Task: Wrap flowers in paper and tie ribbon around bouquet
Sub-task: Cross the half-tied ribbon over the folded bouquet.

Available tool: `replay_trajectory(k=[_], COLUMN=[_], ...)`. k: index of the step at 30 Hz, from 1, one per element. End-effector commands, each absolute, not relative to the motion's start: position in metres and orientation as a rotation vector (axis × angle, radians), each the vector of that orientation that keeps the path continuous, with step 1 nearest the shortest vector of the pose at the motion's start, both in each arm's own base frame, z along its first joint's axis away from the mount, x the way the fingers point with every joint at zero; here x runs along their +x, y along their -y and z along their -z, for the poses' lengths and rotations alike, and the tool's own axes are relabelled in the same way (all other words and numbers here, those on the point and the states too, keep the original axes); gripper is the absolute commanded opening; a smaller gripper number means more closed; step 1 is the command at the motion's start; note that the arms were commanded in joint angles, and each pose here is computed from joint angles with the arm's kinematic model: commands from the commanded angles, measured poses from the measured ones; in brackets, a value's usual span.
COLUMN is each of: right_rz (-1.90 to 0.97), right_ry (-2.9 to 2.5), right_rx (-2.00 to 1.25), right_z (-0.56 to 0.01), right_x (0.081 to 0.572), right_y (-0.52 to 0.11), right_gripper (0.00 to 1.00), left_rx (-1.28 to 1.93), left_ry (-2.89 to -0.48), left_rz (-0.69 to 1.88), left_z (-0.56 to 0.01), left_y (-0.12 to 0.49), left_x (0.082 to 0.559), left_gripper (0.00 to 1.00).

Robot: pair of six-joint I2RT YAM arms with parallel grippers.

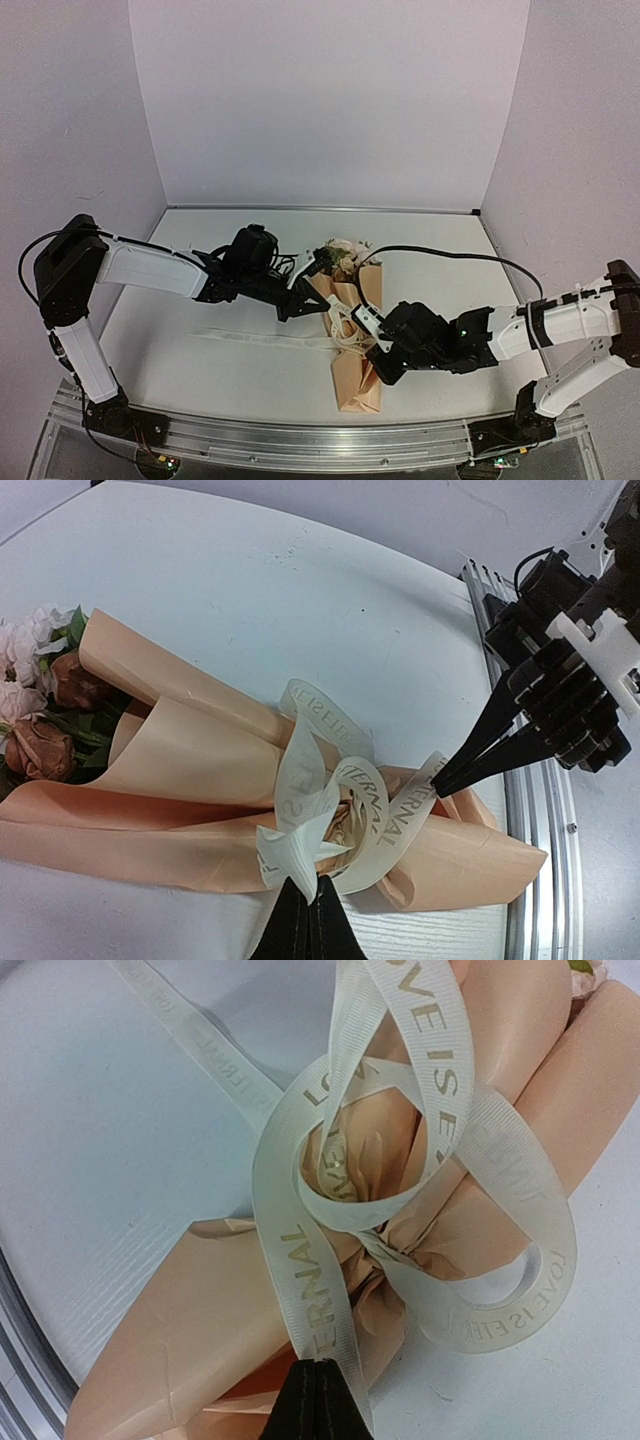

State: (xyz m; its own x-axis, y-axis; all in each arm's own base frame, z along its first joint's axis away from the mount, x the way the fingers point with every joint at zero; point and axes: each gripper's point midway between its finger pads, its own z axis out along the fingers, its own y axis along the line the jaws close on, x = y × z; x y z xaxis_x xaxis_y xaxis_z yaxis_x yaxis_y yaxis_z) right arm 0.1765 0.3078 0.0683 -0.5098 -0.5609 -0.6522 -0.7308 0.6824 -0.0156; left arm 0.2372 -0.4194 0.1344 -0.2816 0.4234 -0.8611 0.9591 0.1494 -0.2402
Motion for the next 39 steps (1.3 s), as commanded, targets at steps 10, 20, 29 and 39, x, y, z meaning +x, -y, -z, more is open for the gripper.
replay_trajectory(k=[10, 20, 29, 39], right_rz=[-0.31, -0.301, -0.406, -0.451], right_ry=[-2.2, -2.258, -2.351, -2.395], right_rx=[-0.916, -0.952, -0.94, -0.967], right_z=[-0.098, -0.086, -0.064, -0.048], right_x=[0.187, 0.178, 0.165, 0.155], right_y=[-0.298, -0.284, -0.253, -0.25], right_gripper=[0.0, 0.26, 0.39, 0.5], left_rx=[1.32, 1.321, 1.334, 1.346], left_ry=[-1.715, -1.707, -1.698, -1.699], left_rz=[1.097, 1.103, 1.105, 1.108], left_z=[-0.159, -0.161, -0.161, -0.16], left_y=[0.418, 0.418, 0.418, 0.42], left_x=[0.233, 0.232, 0.231, 0.232], left_gripper=[0.0, 0.0, 0.0, 0.0])
